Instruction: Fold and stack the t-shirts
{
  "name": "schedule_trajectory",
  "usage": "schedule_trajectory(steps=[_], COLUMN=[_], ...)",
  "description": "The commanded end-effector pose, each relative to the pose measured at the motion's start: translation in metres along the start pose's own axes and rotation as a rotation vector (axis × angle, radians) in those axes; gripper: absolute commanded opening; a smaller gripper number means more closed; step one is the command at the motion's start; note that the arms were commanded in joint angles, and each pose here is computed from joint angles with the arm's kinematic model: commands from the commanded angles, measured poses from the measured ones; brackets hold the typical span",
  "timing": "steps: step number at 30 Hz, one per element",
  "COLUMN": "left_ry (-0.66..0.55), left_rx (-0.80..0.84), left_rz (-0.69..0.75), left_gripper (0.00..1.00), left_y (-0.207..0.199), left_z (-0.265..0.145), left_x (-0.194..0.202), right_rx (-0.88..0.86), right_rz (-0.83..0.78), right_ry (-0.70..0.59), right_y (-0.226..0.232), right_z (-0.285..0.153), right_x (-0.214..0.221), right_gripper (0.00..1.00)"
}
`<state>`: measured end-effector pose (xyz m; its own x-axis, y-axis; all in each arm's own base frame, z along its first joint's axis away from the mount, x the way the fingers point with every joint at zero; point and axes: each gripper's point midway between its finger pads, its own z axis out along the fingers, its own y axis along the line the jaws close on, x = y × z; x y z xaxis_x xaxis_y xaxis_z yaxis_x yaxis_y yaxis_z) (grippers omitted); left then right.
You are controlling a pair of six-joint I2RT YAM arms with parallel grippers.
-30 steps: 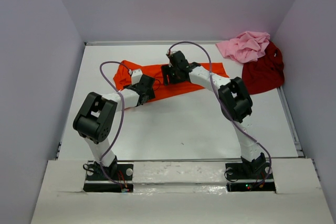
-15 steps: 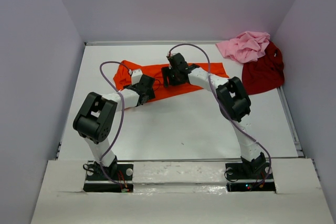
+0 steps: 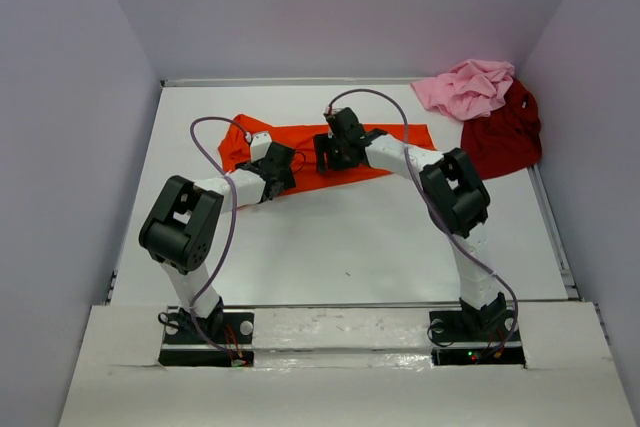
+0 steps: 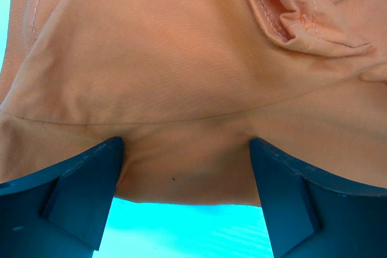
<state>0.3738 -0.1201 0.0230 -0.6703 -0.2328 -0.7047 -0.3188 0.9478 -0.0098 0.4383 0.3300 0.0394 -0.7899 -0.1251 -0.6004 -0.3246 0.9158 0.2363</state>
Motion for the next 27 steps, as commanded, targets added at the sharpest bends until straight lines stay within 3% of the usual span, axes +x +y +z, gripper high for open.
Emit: schedule_trajectory(steps=[1, 9, 27], left_ry=[-0.022, -0.022, -0.025], left_rx=[0.012, 0.010, 0.009], left_rz=[-0.006, -0.003, 0.007], left_gripper=[0.96, 0.96, 0.96], left_y=[0.000, 0.000, 0.001], left_z=[-0.007, -0.007, -0.009], left_x=[-0.010, -0.010, -0.009], right_rx=[-0.004, -0.011, 0.085], right_rz=[0.020, 0.006, -0.001], right_ry=[-0.034, -0.058, -0.046], right_y=[0.001, 0.003, -0.019], right_z=[-0.024, -0.032, 0.015], right_x=[-0.013, -0.022, -0.021], right_gripper=[0.71, 0.71, 0.71])
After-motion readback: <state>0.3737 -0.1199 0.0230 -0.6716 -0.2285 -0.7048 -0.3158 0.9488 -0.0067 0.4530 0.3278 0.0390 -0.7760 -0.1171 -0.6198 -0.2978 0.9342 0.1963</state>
